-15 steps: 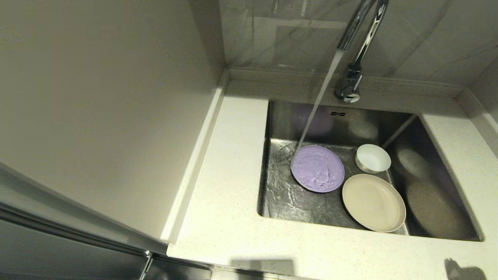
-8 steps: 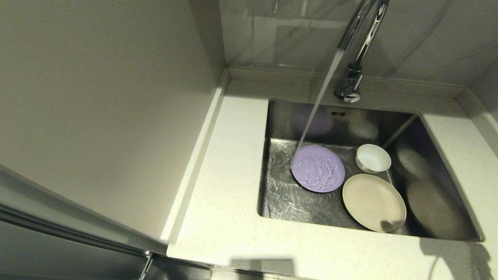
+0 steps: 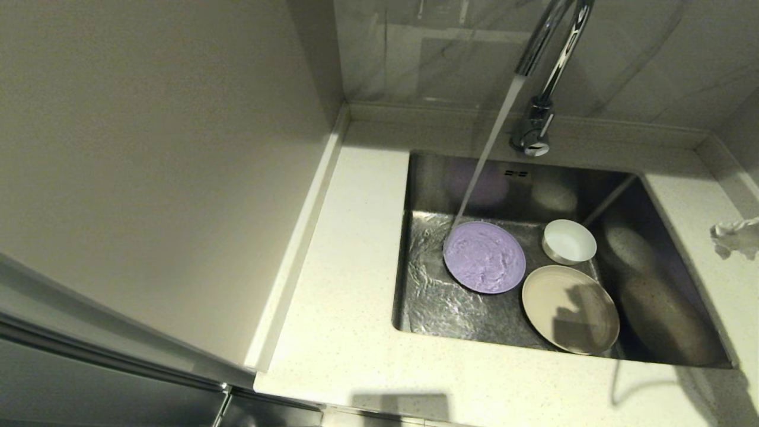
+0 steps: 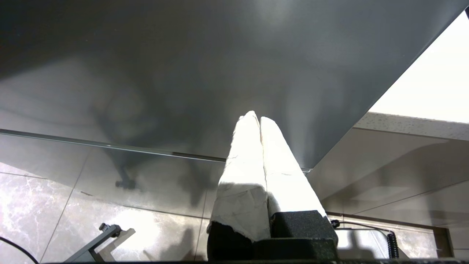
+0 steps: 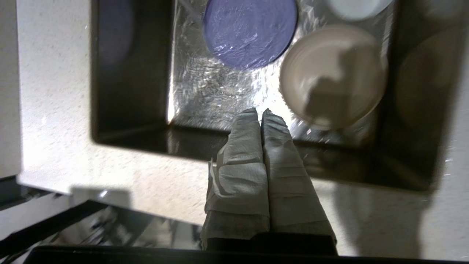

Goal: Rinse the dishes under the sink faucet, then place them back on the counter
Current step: Wait for the water to rinse the bowl, then turn off the faucet

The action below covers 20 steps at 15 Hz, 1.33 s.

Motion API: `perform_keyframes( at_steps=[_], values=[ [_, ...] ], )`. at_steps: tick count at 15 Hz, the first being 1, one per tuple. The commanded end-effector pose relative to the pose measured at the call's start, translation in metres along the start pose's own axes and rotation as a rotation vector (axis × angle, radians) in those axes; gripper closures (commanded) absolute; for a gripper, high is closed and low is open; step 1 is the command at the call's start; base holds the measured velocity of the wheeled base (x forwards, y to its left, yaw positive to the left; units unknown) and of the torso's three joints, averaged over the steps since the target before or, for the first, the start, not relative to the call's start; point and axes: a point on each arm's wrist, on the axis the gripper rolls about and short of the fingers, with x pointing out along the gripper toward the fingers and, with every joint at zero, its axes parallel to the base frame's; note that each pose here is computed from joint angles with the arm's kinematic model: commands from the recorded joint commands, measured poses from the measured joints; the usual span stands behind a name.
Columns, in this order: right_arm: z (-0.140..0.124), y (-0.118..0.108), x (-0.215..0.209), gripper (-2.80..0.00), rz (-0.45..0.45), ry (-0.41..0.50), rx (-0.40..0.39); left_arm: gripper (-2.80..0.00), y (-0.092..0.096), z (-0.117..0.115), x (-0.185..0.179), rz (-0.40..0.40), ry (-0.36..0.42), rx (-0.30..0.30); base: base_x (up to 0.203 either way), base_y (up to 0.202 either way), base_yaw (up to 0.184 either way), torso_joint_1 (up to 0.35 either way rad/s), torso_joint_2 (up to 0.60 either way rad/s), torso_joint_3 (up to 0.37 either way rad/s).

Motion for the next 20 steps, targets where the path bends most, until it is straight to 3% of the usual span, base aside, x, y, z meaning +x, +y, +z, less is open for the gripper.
perform_keyframes(
  at_steps=[1, 8, 13, 17, 20],
  values=[
    [0.016, 0.000, 0.034, 0.00, 0.016, 0.116, 0.041, 0.00, 0.000, 0.000, 0.000, 0.001, -0.002, 0.000, 0.000, 0.000, 0.000, 0.000, 0.00, 0.000],
    [0.068, 0.011, 0.095, 0.00, 0.243, 0.192, 0.209, 0.00, 0.000, 0.000, 0.000, 0.001, -0.002, 0.000, 0.000, 0.000, 0.000, 0.000, 0.00, 0.000],
    [0.094, 0.014, 0.140, 0.00, 0.351, 0.218, 0.287, 0.00, 0.000, 0.000, 0.000, 0.001, -0.002, 0.000, 0.000, 0.000, 0.000, 0.000, 0.00, 0.000],
    [0.110, 0.014, 0.179, 0.00, 0.432, 0.206, 0.288, 0.00, 0.000, 0.000, 0.000, 0.001, -0.002, 0.000, 0.000, 0.000, 0.000, 0.000, 0.00, 0.000],
    [0.117, 0.012, 0.203, 0.00, 0.485, 0.125, 0.253, 0.00, 0.000, 0.000, 0.000, 0.001, -0.002, 0.000, 0.000, 0.000, 0.000, 0.000, 0.00, 0.000]
  ],
)
